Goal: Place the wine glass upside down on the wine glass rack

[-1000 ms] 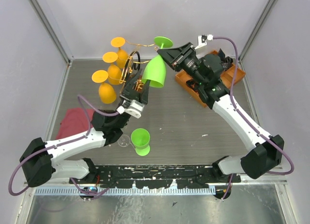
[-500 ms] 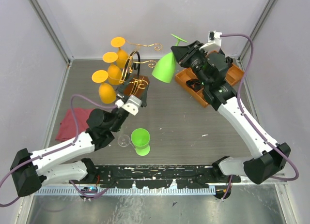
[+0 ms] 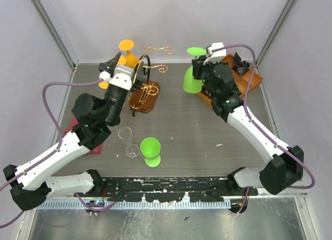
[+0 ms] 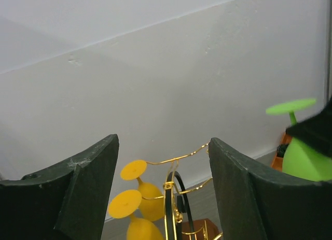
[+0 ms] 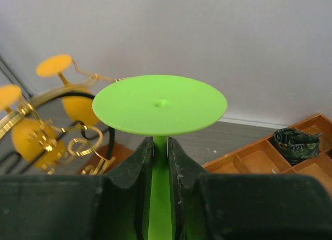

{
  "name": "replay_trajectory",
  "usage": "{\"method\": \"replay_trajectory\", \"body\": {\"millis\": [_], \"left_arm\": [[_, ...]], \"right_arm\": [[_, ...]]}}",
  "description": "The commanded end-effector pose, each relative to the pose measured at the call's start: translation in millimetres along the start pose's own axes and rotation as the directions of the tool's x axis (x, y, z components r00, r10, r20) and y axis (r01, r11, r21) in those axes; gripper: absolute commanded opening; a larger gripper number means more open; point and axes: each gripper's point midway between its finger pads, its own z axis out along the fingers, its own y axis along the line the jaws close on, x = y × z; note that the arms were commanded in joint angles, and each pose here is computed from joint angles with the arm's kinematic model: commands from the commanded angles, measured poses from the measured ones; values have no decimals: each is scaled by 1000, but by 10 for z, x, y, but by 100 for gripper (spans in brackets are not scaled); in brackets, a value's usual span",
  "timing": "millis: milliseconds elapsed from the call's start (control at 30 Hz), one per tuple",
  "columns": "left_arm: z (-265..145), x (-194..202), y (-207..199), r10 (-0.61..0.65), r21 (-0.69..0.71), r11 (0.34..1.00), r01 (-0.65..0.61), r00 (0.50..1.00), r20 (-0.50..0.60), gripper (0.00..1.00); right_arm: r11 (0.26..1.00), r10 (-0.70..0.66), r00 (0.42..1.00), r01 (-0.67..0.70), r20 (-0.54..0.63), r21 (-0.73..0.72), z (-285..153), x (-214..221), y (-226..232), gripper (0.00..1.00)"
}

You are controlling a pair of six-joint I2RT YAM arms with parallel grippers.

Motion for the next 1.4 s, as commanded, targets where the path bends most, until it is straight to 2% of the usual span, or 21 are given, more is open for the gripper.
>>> {"method": "replay_trajectory", "body": {"millis": [0,133,300,500,733,933,1367], "left_arm": [[46,-105,229,-58,-50,997,54,995,-75,77],[82,-213,362,-108,-58,993,103,990,-94,77],[52,-208,411,-106,-52,993,102,989,-103,77],[6,-30,486,-81,-79,994,70,987,-140,77],[57,143,652,-54,-123,992,34,984,-167,77],[116,338,751,-86,-154,986,57,978,-190,77],[204,519,940,-73,-194,981,28,971,-229,77]], "right_arm": [[966,-215,965,232,148,-113,115,147,124,1],[939,-254,944,293,211,-181,233,394,224,1],[918,-227,931,302,285,-258,422,626,382,1],[907,-231,875,352,425,-231,521,668,401,1],[904,-230,857,364,461,-225,719,735,444,1],[903,-232,843,373,485,-215,938,763,480,1],[900,-198,852,354,485,-253,1333,872,477,1]]}}
